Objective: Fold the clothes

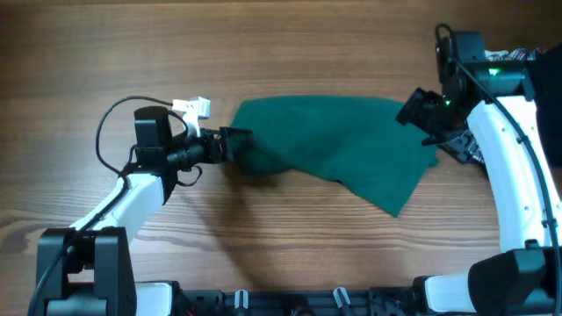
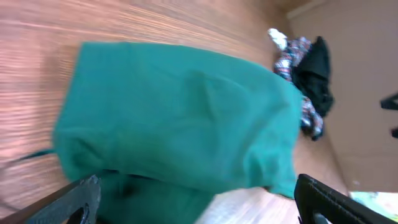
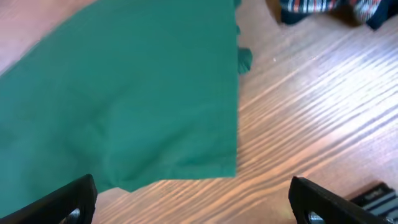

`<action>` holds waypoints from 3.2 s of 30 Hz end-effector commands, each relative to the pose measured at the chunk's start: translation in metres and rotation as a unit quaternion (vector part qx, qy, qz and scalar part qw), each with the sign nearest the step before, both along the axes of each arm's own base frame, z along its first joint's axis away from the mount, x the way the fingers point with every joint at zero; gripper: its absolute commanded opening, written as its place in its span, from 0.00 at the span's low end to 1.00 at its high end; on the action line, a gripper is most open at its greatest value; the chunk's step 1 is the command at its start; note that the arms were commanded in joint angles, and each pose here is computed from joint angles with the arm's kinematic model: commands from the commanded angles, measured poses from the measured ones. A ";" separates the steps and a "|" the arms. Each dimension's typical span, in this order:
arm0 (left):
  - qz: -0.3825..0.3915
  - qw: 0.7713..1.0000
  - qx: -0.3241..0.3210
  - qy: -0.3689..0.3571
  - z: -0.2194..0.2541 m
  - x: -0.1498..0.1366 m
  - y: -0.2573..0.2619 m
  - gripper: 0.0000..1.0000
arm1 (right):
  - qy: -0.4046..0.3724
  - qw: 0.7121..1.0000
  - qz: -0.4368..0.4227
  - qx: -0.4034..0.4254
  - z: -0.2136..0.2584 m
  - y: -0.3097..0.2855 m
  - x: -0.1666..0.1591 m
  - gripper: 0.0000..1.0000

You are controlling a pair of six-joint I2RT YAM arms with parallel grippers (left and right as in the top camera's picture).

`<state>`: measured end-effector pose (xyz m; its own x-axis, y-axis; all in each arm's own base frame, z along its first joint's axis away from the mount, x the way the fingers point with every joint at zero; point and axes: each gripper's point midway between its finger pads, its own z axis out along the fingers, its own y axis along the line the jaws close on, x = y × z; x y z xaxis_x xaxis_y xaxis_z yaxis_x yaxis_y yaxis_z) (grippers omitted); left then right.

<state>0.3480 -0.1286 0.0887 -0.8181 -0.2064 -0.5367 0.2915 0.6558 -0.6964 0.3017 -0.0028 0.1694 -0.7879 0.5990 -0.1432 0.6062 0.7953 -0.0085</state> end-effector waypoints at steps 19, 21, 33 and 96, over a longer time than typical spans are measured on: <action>0.009 0.996 0.037 0.079 -0.063 0.038 0.006 1.00 | 0.064 0.996 -0.061 -0.031 -0.041 -0.012 -0.037 1.00; -0.005 0.997 0.023 0.080 -0.060 0.035 0.000 1.00 | 0.064 0.996 -0.061 -0.031 -0.041 -0.013 -0.037 1.00; -0.031 0.996 0.032 0.080 -0.062 0.027 -0.024 1.00 | 0.031 0.997 -0.064 -0.027 -0.017 -0.013 -0.048 1.00; -0.009 0.994 0.039 0.101 -0.068 0.027 -0.019 1.00 | -0.064 0.990 0.029 0.122 -0.161 0.034 -0.077 0.93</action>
